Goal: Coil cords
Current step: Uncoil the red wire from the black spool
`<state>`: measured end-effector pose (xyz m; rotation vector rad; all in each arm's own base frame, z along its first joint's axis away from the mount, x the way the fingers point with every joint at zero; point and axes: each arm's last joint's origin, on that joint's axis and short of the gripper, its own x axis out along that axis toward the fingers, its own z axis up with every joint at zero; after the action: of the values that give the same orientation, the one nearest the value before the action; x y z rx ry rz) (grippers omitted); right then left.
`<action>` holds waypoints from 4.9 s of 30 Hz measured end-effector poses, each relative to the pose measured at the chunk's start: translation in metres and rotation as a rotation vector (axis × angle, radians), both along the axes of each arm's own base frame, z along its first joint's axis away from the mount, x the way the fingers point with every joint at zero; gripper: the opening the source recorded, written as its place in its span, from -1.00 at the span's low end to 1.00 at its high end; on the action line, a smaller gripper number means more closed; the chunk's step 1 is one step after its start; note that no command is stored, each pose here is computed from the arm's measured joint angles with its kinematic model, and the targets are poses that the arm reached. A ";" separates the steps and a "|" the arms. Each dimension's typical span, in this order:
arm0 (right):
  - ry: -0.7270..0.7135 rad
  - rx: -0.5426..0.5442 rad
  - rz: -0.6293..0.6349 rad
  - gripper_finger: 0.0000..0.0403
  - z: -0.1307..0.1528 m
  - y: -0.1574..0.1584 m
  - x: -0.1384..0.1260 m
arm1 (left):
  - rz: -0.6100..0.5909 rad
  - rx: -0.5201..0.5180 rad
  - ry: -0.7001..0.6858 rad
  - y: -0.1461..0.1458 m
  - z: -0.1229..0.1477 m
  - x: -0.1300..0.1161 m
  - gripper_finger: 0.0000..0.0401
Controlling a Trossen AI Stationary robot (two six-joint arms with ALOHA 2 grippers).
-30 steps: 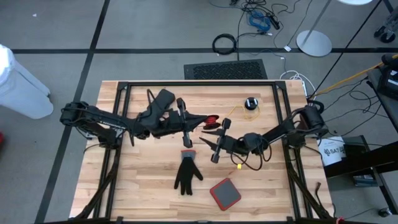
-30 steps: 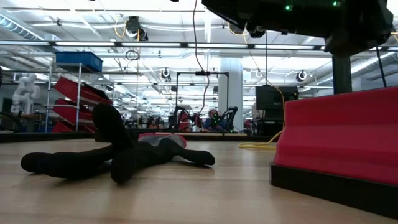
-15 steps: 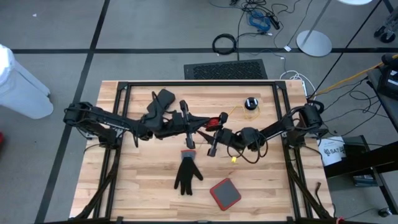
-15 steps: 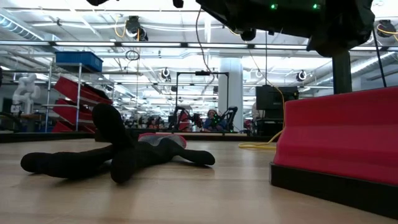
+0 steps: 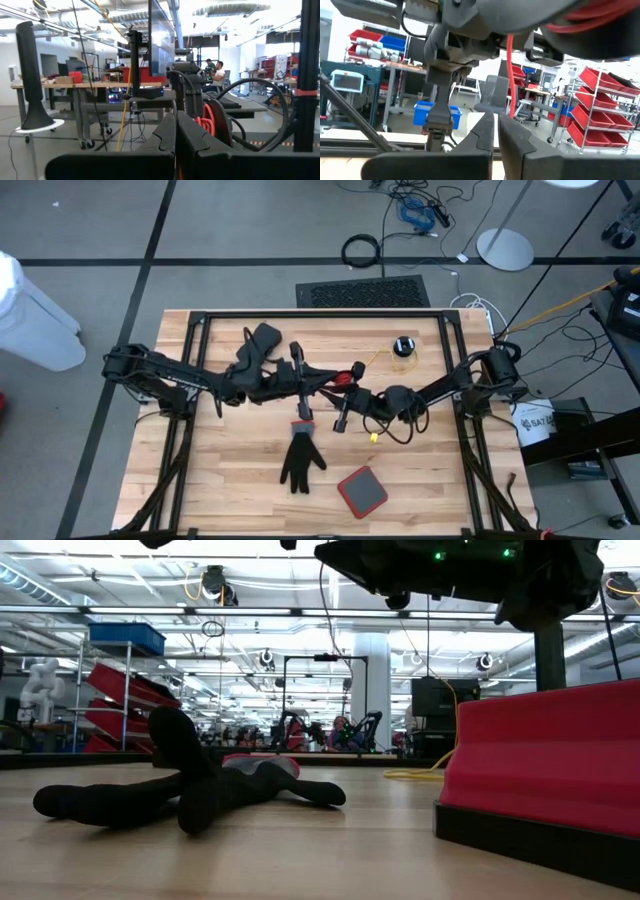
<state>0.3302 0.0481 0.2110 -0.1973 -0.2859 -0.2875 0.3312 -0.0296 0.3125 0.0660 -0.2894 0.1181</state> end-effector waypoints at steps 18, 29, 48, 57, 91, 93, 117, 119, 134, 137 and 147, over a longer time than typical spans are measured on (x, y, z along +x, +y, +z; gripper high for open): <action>0.139 -0.081 -0.190 -0.69 -0.007 0.026 -0.007 | -0.016 0.007 0.047 -0.001 -0.004 0.001 -1.00; 0.168 -0.063 -0.187 -0.51 -0.010 0.031 -0.008 | -0.016 0.007 0.049 -0.001 -0.005 0.001 -1.00; 0.136 0.018 -0.161 -0.55 -0.010 0.013 -0.003 | -0.019 0.007 0.052 -0.002 -0.005 0.001 -1.00; 0.131 0.017 -0.128 -0.55 -0.010 0.011 -0.002 | -0.018 0.008 0.059 -0.002 -0.005 0.001 -1.00; 0.167 0.074 -0.058 -0.55 0.000 0.009 -0.006 | -0.016 0.010 0.093 -0.002 -0.009 0.002 -1.00; 0.152 0.071 -0.062 -0.58 0.002 0.008 -0.006 | -0.016 0.010 0.092 -0.003 -0.009 0.002 -1.00; 0.296 0.079 -0.326 -1.00 -0.012 0.009 -0.010 | 0.087 0.059 0.218 0.001 -0.020 0.003 -1.00; 0.328 0.072 -0.373 -1.00 -0.014 0.010 -0.012 | 0.106 0.066 0.260 0.003 -0.024 0.004 -1.00; 0.570 0.131 -0.596 -1.00 -0.021 0.016 -0.051 | 0.221 0.133 0.441 0.013 -0.040 0.003 -1.00; 0.562 0.133 -0.603 -1.00 -0.015 0.022 -0.059 | 0.242 0.134 0.467 0.020 -0.049 0.000 -1.00; 0.495 0.168 -0.537 -1.00 0.004 0.035 -0.070 | 0.321 0.132 0.474 0.037 -0.071 -0.010 -1.00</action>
<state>0.2604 0.0827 0.2147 -0.1701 0.2911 -0.7752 0.3212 0.0077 0.2415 0.2676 0.1903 0.3953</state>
